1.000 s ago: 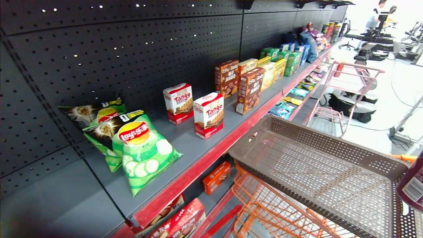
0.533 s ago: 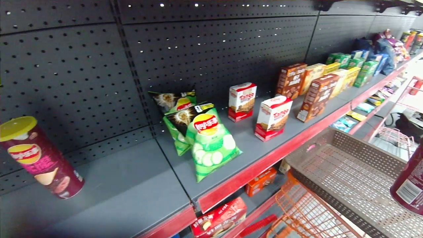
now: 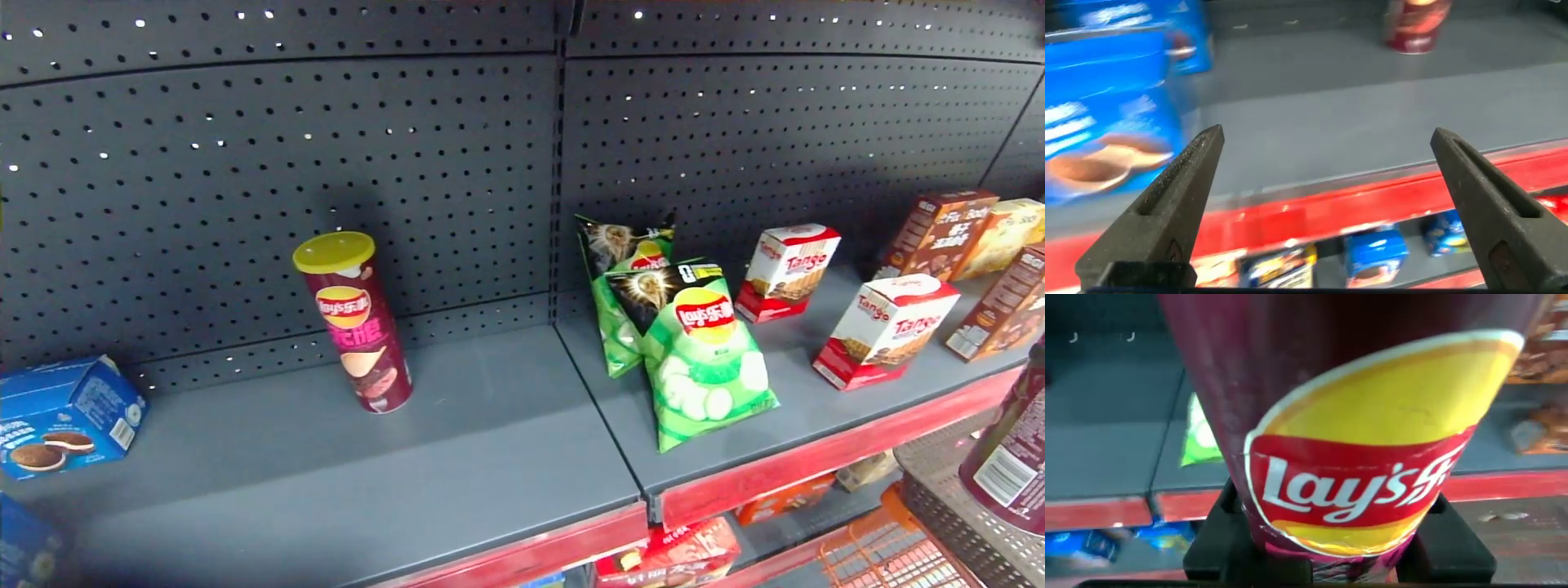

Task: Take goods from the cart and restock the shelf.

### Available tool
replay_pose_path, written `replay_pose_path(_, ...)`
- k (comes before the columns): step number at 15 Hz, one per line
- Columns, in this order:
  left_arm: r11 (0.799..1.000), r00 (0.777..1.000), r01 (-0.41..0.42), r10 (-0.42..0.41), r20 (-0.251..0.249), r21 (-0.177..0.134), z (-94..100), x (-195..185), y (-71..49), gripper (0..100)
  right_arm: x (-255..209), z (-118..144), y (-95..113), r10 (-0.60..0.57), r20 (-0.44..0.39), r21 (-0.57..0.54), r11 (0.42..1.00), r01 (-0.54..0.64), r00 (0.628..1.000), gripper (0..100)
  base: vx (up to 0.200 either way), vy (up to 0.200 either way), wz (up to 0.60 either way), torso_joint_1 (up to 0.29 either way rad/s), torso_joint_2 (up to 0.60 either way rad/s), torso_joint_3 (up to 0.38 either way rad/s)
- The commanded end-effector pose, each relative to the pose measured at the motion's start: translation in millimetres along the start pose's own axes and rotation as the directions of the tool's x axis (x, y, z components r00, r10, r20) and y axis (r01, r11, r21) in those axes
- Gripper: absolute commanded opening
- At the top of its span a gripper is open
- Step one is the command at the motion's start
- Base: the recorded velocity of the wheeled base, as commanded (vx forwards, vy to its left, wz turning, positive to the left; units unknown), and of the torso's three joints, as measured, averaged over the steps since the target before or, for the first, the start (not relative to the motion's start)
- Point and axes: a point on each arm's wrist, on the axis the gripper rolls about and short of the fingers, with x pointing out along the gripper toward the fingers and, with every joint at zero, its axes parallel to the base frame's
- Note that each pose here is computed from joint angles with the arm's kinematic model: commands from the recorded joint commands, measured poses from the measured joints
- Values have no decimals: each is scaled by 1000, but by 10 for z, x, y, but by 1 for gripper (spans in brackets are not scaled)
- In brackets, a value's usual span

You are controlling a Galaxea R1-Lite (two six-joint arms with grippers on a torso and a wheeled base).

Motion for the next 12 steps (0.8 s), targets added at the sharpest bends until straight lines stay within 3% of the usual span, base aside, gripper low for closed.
replay_pose_path(1,1000,1000,0,0,1,0,0,0,0,100,13,-36,4,3,-14,-1,1000,-3,1000,0,0,0,0,0,0,0)
replay_pose_path(4,1000,1000,0,0,1,0,0,0,0,100,-10,-47,3,1,-8,-45,999,-1,1000,0,0,0,0,0,0,0)
replay_pose_path(7,1000,1000,0,0,1,0,0,0,0,100,-8,-64,10,10,-14,-49,999,-11,1000,0,0,0,600,2,4,1)
replay_pose_path(12,1000,1000,0,0,1,0,0,0,0,100,-27,-56,36,62,-1,-50,997,-62,998,0,0,0,0,0,0,0)
